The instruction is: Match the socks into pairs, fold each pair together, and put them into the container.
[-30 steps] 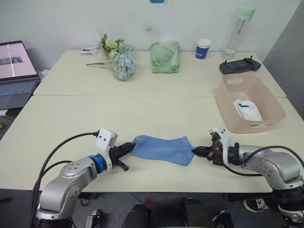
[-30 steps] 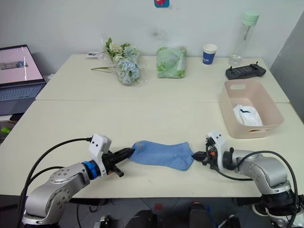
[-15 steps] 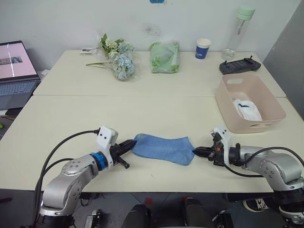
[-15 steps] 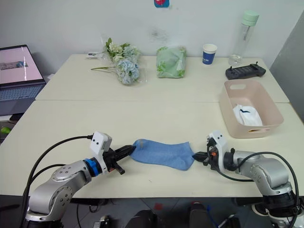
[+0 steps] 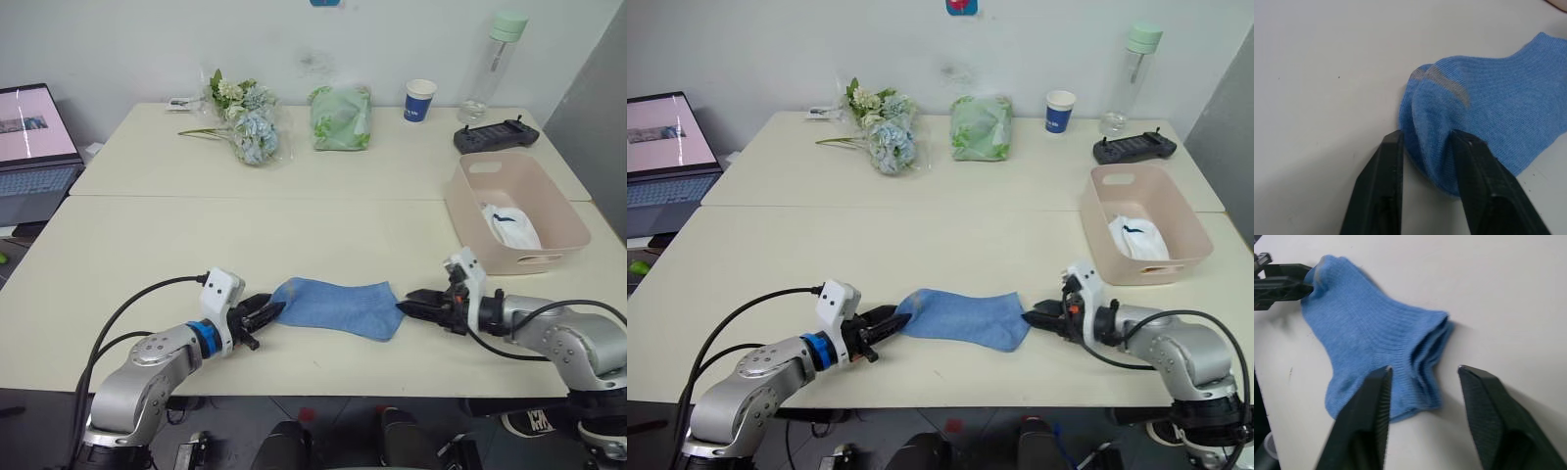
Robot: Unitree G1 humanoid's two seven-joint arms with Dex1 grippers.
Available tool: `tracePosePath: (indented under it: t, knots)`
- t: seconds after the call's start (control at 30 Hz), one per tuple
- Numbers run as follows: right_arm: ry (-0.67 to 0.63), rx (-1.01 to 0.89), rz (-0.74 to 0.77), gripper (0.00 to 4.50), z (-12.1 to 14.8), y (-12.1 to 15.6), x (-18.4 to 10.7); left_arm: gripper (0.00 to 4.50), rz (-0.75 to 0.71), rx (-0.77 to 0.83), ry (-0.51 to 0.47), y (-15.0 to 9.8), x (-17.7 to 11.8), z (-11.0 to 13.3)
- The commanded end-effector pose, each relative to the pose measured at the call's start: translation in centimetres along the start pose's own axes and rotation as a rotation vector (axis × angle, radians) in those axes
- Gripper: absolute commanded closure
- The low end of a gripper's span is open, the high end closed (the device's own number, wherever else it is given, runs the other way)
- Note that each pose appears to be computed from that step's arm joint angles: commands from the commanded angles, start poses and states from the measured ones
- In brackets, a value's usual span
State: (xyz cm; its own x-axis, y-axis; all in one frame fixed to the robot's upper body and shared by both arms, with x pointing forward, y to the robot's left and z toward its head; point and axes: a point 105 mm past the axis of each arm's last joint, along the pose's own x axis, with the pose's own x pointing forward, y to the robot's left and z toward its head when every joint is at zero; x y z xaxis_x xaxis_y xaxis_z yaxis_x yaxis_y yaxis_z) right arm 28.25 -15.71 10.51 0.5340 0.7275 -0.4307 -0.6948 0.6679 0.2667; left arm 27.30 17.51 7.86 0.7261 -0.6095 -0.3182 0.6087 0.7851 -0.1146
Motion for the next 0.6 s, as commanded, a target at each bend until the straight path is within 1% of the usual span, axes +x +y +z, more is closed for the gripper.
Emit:
tracePosePath:
  t: [0.03, 0.1, 0.17, 0.23, 0.27, 0.33, 0.4, 0.43, 0.5, 0.57, 0.6]
  knots:
    - [-0.068, -0.123, -0.007, 1.15, 2.3, 0.0, -1.1, 1.51, -0.007, 0.002, -0.037, 0.8, -1.2, 1.7]
    - [-0.079, -0.198, -0.013, 1.15, 2.9, 0.2, -1.2, 1.51, -0.032, 0.004, -0.05, 0.9, -1.6, 2.5]
    - [-0.089, -0.263, 0.008, 1.15, 3.3, 0.9, -0.7, 1.51, -0.051, -0.003, -0.07, 1.1, -1.9, 3.5]
    - [-0.138, -0.334, 0.037, 1.15, 4.2, 2.1, 0.1, 1.51, -0.056, 0.069, -0.101, 1.3, -1.9, 5.0]
    - [-0.161, -0.368, 0.057, 1.33, 4.6, 2.8, 0.5, 1.5, -0.067, 0.095, -0.123, 1.2, -1.8, 5.7]
    - [-0.178, -0.429, 0.101, 1.78, 4.7, 4.1, 1.4, 1.49, -0.107, 0.143, -0.161, 0.5, -1.3, 6.8]
    - [-0.184, -0.474, 0.136, 2.46, 4.3, 5.4, 2.8, 1.87, -0.181, 0.246, -0.156, -1.0, -0.1, 7.0]
    - [-0.182, -0.487, 0.152, 2.9, 4.1, 5.8, 3.4, 2.13, -0.212, 0.295, -0.141, -1.6, 0.4, 6.8]
    - [-0.178, -0.502, 0.168, 3.51, 3.7, 6.3, 4.4, 2.69, -0.255, 0.358, -0.119, -2.5, 1.2, 6.1]
    - [-0.167, -0.512, 0.184, 4.25, 3.0, 6.6, 5.3, 3.32, -0.296, 0.414, -0.089, -3.1, 2.0, 5.0]
    - [-0.142, -0.531, 0.173, 4.5, 2.3, 6.3, 5.9, 3.62, -0.305, 0.464, -0.039, -3.0, 2.6, 3.6]
